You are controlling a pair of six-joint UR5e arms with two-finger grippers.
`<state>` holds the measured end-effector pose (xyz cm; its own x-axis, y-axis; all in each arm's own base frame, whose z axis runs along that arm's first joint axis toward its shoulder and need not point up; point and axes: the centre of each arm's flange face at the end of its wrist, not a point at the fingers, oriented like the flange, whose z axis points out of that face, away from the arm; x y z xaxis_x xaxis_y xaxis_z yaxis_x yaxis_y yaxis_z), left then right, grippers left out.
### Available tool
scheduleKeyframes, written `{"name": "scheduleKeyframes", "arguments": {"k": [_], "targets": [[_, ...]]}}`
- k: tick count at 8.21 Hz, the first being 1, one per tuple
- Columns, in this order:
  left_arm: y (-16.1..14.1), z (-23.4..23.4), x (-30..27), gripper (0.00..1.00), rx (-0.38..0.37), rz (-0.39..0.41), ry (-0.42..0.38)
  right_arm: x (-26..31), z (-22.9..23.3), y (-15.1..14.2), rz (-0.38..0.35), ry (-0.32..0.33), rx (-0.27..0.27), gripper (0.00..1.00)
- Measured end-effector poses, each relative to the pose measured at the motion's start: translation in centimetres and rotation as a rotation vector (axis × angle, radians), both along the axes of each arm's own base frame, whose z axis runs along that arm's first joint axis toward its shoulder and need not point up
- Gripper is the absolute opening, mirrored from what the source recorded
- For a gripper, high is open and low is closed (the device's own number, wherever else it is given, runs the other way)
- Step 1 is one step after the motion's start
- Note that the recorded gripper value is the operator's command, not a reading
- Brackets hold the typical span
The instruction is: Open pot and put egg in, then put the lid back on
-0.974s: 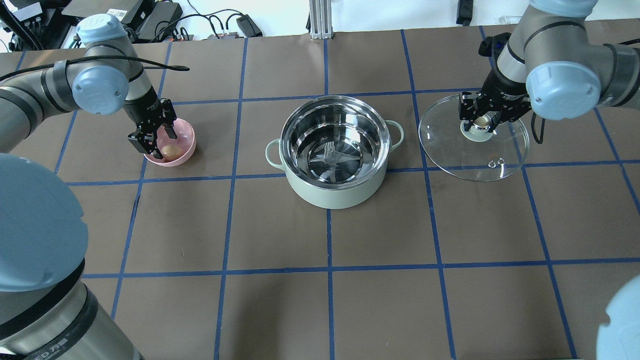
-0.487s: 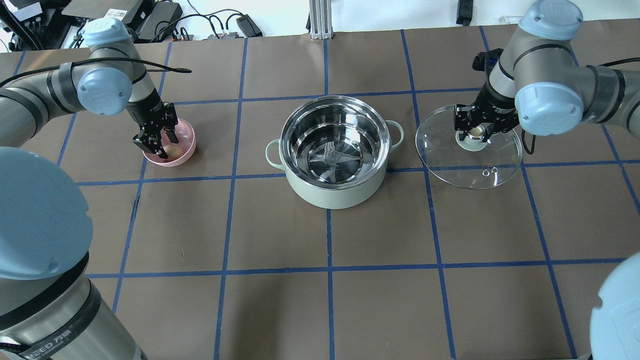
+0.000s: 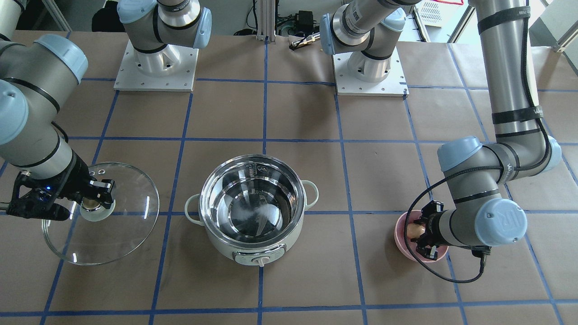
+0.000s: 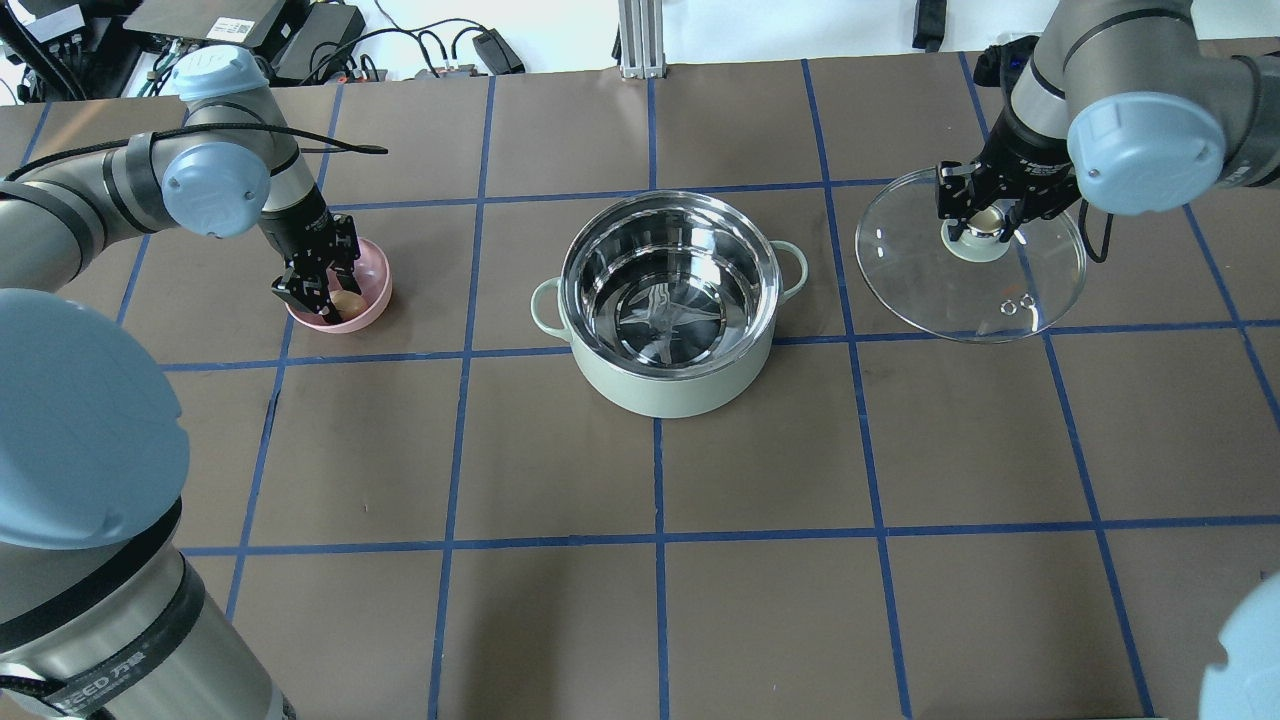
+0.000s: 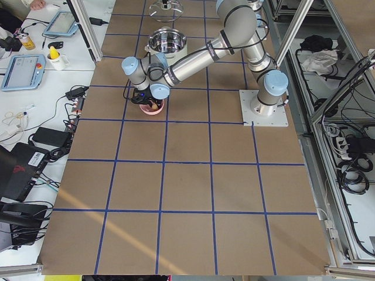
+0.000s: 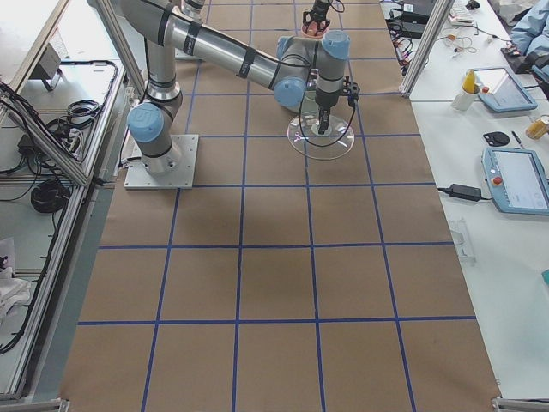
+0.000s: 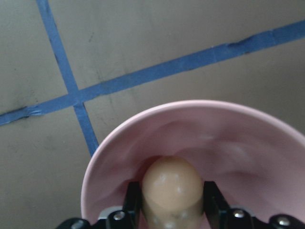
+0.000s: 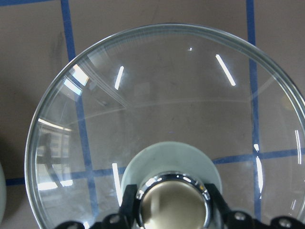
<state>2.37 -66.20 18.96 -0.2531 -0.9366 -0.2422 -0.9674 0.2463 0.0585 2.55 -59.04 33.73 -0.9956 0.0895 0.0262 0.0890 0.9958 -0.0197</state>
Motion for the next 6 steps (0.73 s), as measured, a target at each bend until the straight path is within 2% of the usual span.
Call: {"name": "scheduleKeyframes", "arguments": {"k": [1,2,3,6], "targets": [[0.1,-0.2,0.0,0.21,0.004,0.000,0.001,0.3,1.1,0.4,-0.004,-0.017,0.000,0.00],[0.0,-0.2,0.0,0.04,0.003,0.001,0.003,0.6,2.1,0.8,-0.001,-0.034,-0.004,0.00],[-0.1,-0.1,-0.1,0.00,-0.005,0.008,0.012,0.8,2.7,1.2,0.003,-0.047,-0.003,0.00],[-0.4,0.7,-0.6,0.00,-0.027,0.026,0.061,1.1,3.0,1.4,0.019,-0.076,-0.003,0.00]]}}
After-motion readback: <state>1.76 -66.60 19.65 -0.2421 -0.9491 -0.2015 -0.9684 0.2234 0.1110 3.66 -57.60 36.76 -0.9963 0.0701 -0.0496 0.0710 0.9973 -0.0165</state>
